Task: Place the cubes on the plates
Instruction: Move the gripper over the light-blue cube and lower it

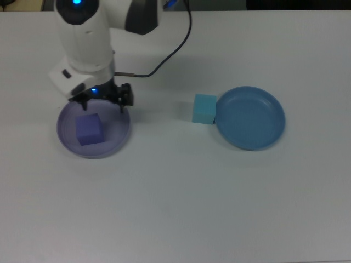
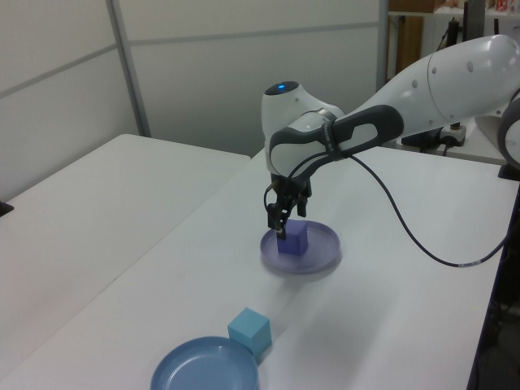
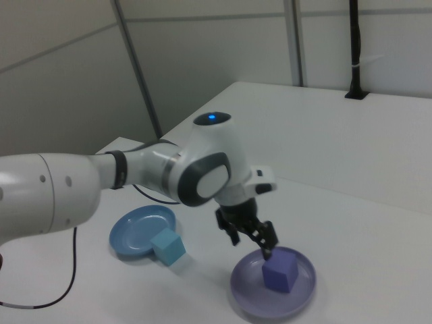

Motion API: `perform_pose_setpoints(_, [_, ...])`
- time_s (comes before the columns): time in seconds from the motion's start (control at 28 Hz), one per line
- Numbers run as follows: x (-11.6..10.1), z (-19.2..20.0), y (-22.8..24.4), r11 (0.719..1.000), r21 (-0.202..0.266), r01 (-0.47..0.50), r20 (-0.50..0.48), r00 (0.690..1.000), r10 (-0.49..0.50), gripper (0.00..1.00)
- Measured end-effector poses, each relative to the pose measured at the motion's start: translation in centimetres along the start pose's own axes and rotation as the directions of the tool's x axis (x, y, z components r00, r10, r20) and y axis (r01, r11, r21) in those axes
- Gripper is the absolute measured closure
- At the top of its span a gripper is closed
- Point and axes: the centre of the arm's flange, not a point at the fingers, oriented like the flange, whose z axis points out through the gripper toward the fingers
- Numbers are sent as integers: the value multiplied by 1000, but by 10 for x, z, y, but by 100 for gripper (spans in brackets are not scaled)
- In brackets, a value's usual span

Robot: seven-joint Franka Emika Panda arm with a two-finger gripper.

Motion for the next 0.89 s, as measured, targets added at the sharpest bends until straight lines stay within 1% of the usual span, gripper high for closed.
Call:
perform_pose_setpoints(0.11, [-1, -6, -40, 998, 22, 54, 13, 998, -54, 0])
perform_pose_setpoints(0.14, [-2, -8, -62, 997, 29, 78, 17, 997, -79, 0])
perform_pose_setpoints(0.32, [-10, -9, -141, 990, 47, 137, 27, 990, -138, 0])
perform_pose_setpoints(0.5, [-21, -3, -194, 984, 50, 171, 42, 984, -173, 0])
perform_pose_setpoints(0.64, [-29, 5, -221, 982, 49, 181, 58, 981, -184, 0])
perform_pose_setpoints(0.89, [-40, 19, -245, 976, 47, 211, 84, 973, -214, 0])
